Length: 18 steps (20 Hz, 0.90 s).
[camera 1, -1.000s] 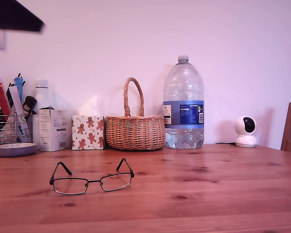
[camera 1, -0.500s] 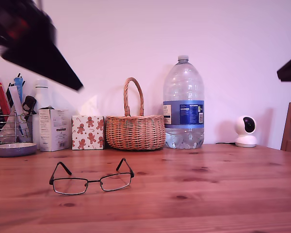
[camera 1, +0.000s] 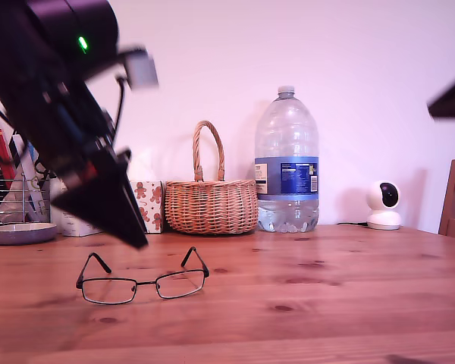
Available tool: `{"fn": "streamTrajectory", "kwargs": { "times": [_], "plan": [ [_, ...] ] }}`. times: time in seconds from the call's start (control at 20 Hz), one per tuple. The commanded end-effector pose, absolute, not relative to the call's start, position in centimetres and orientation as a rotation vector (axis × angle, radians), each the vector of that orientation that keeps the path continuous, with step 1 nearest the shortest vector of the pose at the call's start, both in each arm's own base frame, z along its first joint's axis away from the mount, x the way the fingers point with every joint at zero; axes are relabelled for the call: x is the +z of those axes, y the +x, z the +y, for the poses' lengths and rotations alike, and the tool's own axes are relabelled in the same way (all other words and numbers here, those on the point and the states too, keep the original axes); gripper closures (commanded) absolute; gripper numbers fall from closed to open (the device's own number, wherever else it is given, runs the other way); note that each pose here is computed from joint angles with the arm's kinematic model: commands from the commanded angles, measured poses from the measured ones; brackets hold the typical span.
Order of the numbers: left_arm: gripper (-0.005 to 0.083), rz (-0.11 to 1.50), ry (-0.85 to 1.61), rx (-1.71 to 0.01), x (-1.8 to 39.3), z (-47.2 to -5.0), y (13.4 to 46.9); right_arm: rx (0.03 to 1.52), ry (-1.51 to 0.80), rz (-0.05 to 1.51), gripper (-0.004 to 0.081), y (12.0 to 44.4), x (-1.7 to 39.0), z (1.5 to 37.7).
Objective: Pick up the glasses and close them, then place them back on the table
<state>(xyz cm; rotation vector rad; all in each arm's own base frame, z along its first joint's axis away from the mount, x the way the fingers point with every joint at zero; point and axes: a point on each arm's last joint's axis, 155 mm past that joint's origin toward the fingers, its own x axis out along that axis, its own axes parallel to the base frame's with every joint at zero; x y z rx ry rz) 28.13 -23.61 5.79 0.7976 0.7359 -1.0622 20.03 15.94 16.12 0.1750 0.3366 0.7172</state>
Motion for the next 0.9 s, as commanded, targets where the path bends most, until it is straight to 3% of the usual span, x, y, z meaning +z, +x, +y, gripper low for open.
{"fn": "streamTrajectory", "kwargs": {
  "times": [0.0,0.3,0.6,0.85],
  "plan": [
    [0.0465,0.730,0.834,-1.077,5.0,-24.0,28.7,0.731,0.172,0.333,0.0783,20.0,16.1,16.3],
    [0.0465,0.722,0.913,-1.038,2.6,-24.0,30.6,0.721,0.162,0.402,0.0783,20.4,14.5,16.5],
    [0.0470,0.658,0.927,-1.013,2.9,-24.2,32.4,0.719,0.160,0.414,0.0783,20.7,14.2,16.7],
    [0.0470,0.720,0.912,-1.021,1.2,-23.4,32.3,0.720,0.152,0.414,0.0783,21.0,14.1,16.8]
  ]
}}
